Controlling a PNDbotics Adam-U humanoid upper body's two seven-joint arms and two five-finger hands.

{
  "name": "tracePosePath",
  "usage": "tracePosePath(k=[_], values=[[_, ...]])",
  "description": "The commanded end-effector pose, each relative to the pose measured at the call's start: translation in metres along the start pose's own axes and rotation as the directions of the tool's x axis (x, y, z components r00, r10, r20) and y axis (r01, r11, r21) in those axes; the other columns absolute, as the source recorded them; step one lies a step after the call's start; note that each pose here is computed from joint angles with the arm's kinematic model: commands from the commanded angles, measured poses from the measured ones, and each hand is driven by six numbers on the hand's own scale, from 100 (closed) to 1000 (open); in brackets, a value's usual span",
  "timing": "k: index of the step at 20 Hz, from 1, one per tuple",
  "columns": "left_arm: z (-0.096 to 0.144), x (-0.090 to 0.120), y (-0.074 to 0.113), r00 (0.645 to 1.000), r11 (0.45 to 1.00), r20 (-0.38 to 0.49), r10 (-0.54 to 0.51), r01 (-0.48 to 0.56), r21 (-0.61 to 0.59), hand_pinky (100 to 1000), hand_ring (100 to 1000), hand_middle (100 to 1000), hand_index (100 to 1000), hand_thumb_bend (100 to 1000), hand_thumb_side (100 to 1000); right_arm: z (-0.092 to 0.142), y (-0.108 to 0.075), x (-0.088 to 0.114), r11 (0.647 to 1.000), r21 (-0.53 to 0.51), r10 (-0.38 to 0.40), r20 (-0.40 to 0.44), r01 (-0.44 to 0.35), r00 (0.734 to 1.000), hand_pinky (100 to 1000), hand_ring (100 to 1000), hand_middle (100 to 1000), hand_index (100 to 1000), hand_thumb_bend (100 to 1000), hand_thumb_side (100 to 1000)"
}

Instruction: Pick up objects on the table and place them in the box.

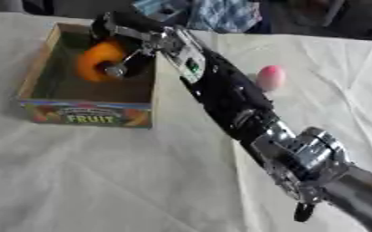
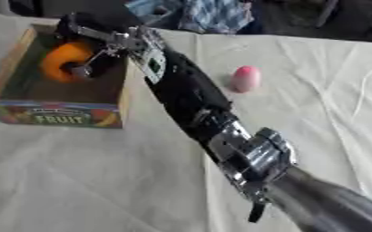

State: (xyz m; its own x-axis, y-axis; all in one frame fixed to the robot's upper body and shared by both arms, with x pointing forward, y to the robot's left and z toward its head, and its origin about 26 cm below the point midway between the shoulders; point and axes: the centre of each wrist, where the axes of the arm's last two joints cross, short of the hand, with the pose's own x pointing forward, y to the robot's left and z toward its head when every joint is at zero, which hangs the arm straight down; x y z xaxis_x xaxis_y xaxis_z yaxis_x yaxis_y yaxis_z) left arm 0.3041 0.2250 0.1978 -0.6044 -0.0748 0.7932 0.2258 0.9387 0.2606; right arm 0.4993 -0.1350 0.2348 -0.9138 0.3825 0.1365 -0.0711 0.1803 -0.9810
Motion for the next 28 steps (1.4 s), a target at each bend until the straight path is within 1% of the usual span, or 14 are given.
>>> tracePosePath(k=[1,3,4,5,6,7,13,18,21,23,26,28], values=[[-0.003,0.008,0.001,0.999,1.0,0.034,-0.002,0.002,-0.004,566,501,505,702,752,408,-0.007,-0.009,0.006,0.999,0.026,0.04,0.036,-0.041,0.999,723,816,730,763,100,313],[-0.003,0.008,0.0,1.0,1.0,0.031,0.0,0.0,-0.005,565,500,505,702,751,407,-0.009,-0.008,0.008,0.998,0.047,0.05,0.047,-0.053,0.998,746,857,790,804,100,414],[-0.003,0.007,0.0,1.0,1.0,0.031,0.001,-0.001,-0.005,565,500,504,702,751,407,-0.009,-0.009,0.009,0.997,0.052,0.057,0.052,-0.059,0.997,751,865,799,808,100,423],[-0.003,0.007,0.0,1.0,1.0,0.031,0.002,-0.002,-0.004,565,500,504,701,752,407,-0.01,-0.011,0.009,0.997,0.052,0.062,0.055,-0.064,0.997,763,882,832,825,100,436],[-0.003,0.007,0.0,1.0,1.0,0.03,0.002,-0.002,-0.004,565,500,504,701,752,407,-0.01,-0.014,0.01,0.997,0.044,0.066,0.055,-0.069,0.996,765,885,840,829,100,441],[-0.003,0.007,0.0,1.0,1.0,0.03,0.003,-0.002,-0.005,564,499,504,701,753,407,-0.01,-0.017,0.011,0.997,0.034,0.072,0.056,-0.074,0.996,778,897,867,846,100,463],[-0.003,0.006,0.001,1.0,1.0,0.024,-0.004,0.004,-0.004,563,499,504,701,757,407,-0.007,-0.043,0.016,0.993,-0.041,0.112,0.06,-0.11,0.992,810,922,928,875,100,476],[-0.002,0.005,0.002,1.0,1.0,0.02,-0.01,0.01,0.0,562,500,504,702,760,408,-0.001,-0.06,0.017,0.988,-0.082,0.139,0.061,-0.133,0.988,818,924,934,881,107,449],[-0.001,0.004,0.004,1.0,1.0,0.013,-0.017,0.017,0.009,561,500,504,702,761,407,0.012,-0.072,0.013,0.983,-0.097,0.16,0.042,-0.155,0.986,819,921,927,881,109,446],[-0.001,0.003,0.005,1.0,1.0,0.01,-0.021,0.021,0.016,560,500,505,702,762,407,0.025,-0.08,0.007,0.98,-0.108,0.167,0.009,-0.165,0.986,819,918,924,882,115,438],[0.0,0.001,0.007,1.0,0.999,0.0,-0.028,0.028,0.028,560,502,507,703,766,407,0.051,-0.092,-0.004,0.974,-0.128,0.184,-0.053,-0.189,0.982,817,912,919,884,130,428],[0.001,-0.001,0.008,0.999,0.999,-0.01,-0.033,0.033,0.039,559,503,508,703,768,405,0.068,-0.095,-0.01,0.971,-0.134,0.188,-0.095,-0.2,0.978,808,899,897,883,133,425]])
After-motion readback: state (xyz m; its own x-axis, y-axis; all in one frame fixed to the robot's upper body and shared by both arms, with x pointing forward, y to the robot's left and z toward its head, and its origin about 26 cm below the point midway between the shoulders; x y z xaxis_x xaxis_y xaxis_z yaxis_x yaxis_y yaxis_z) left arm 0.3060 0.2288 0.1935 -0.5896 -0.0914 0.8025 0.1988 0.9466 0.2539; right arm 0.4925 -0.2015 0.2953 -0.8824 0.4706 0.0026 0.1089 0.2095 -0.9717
